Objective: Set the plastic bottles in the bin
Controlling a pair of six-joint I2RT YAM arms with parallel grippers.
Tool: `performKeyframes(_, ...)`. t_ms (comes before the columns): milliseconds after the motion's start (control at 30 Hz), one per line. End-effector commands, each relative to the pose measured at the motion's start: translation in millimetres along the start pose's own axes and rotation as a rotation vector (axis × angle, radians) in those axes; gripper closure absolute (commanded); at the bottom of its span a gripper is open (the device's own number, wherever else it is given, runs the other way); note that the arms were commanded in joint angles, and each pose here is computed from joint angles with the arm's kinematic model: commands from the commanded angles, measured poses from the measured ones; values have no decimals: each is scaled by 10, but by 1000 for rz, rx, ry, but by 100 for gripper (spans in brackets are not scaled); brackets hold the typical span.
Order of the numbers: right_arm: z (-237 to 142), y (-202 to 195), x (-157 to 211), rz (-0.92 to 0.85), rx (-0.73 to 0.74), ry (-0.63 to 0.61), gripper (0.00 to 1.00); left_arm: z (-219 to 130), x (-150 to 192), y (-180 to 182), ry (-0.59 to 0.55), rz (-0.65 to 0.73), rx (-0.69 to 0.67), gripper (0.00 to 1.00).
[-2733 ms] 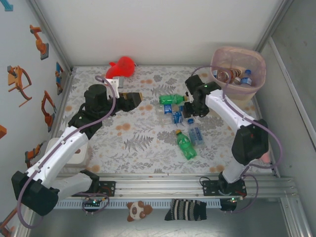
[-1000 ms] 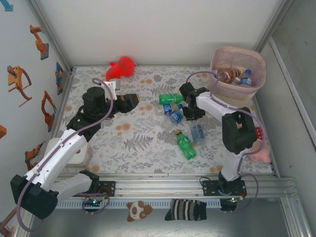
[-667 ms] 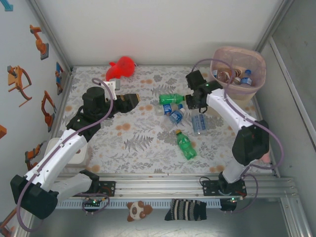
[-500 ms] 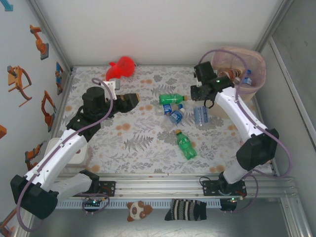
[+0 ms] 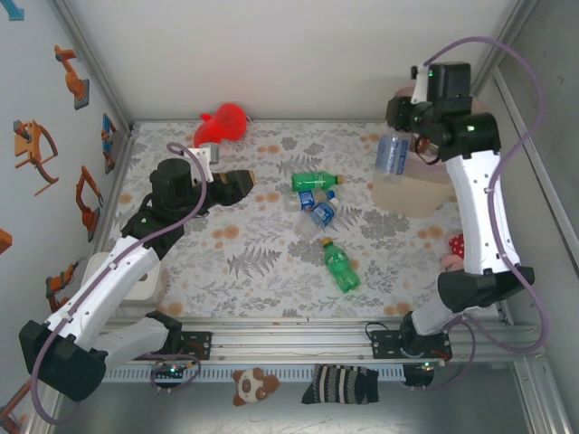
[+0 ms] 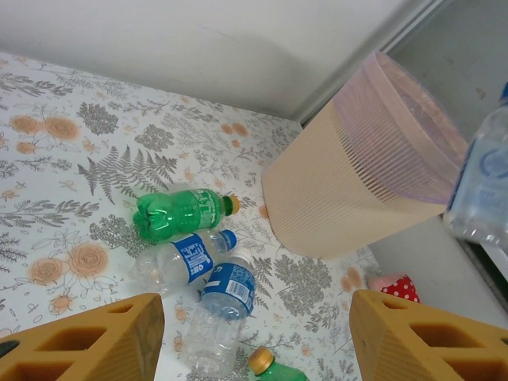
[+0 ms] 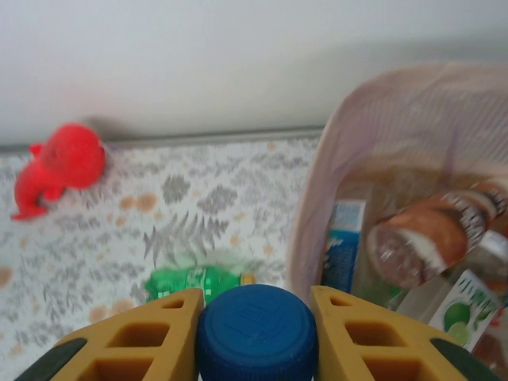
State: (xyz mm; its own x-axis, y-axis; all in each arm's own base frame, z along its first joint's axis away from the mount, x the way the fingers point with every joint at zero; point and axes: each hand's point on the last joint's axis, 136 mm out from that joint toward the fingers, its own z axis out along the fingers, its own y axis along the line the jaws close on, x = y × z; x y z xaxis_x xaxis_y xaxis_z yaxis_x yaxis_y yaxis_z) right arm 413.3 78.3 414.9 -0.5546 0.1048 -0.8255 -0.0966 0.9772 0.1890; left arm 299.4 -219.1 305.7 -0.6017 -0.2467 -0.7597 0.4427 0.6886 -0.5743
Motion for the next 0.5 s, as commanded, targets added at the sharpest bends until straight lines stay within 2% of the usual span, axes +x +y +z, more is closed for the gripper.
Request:
performKeyframes(0, -8, -57, -160, 58, -54, -16, 66, -37, -42, -32, -23, -6, 18, 38)
performKeyframes(267, -59, -474, -631, 156, -35, -129, 67, -42, -57, -18, -26, -7, 10, 38)
performKeyframes(467, 113, -806, -808, 193, 5, -161, 67, -49, -81, -9, -25, -4, 1, 38)
